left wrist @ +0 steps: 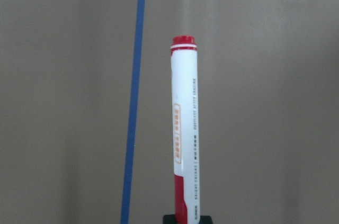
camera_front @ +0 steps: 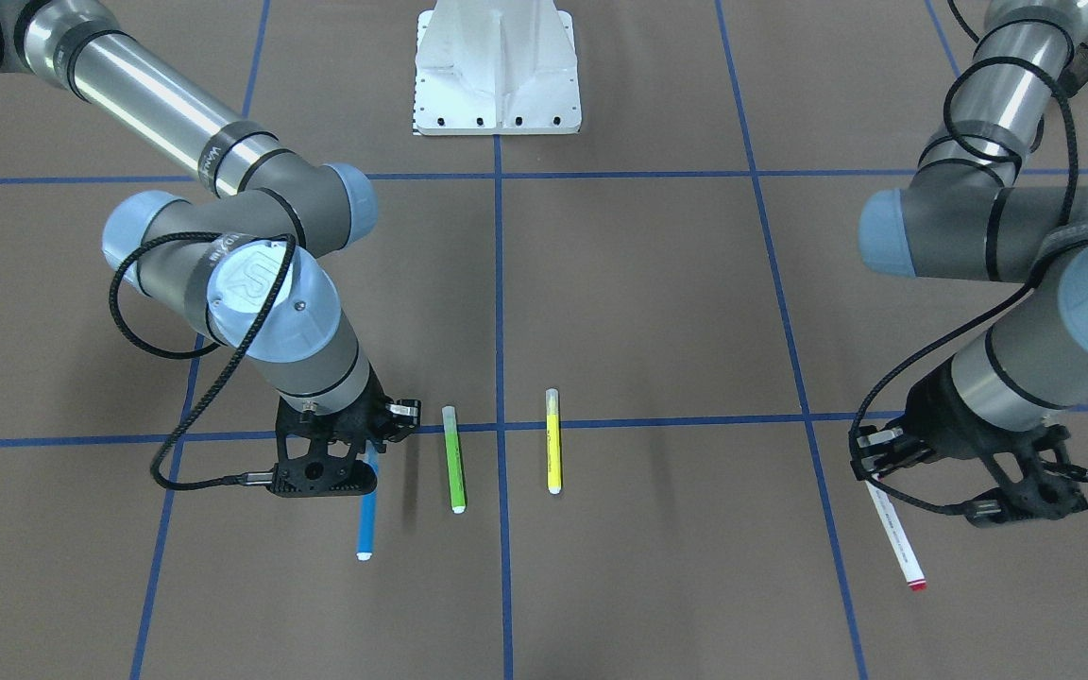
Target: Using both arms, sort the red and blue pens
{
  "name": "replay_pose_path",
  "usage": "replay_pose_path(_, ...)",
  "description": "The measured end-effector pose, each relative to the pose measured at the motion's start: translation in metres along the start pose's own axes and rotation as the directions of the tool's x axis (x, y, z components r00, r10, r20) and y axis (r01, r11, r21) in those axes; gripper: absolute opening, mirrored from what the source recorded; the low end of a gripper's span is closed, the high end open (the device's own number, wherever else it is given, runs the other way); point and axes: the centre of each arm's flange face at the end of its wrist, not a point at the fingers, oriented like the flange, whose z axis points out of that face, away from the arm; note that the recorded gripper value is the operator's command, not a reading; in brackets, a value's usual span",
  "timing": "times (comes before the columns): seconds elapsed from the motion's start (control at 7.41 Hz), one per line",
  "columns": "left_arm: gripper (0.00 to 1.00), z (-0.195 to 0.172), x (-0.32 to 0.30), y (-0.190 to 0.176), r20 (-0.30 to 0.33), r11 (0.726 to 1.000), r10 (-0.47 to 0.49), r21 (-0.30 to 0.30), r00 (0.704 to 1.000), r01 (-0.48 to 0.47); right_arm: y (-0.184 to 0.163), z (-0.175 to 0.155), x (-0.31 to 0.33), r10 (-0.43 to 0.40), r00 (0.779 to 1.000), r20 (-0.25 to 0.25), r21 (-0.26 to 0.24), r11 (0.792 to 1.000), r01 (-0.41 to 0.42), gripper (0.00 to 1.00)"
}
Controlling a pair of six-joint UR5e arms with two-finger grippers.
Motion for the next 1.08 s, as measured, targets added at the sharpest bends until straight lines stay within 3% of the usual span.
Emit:
replay_pose_path(0.27, 0.00, -0.016, -0.051, -0.006, 0.012, 1.000, -0.027, 0.013, 1.000, 0.027, 0.000, -0.025, 0.077, -0.015, 1.000, -0.028, -0.004, 1.000, 0.015, 0.00)
replay_pose_path(0.54, 0.00, -0.037, -0.115, -0.019, 0.076, 0.998, 0.067, -0.003, 0.995, -0.067, -0.006, -0.052, 0.174, -0.107, 0.989, -0.103, -0.032, 0.994, 0.105, 0.00)
replay_pose_path(0.81, 0.00, -0.073, -0.180, -0.033, 0.158, 0.986, 0.164, -0.019, 0.974, -0.163, -0.009, -0.078, 0.276, -0.211, 0.961, -0.180, -0.108, 0.975, 0.193, 0.00)
replay_pose_path(1.08, 0.00, -0.097, -0.265, -0.016, 0.208, 0.965, 0.262, -0.040, 0.942, -0.260, -0.002, -0.089, 0.386, -0.297, 0.928, -0.224, -0.178, 0.949, 0.261, 0.00)
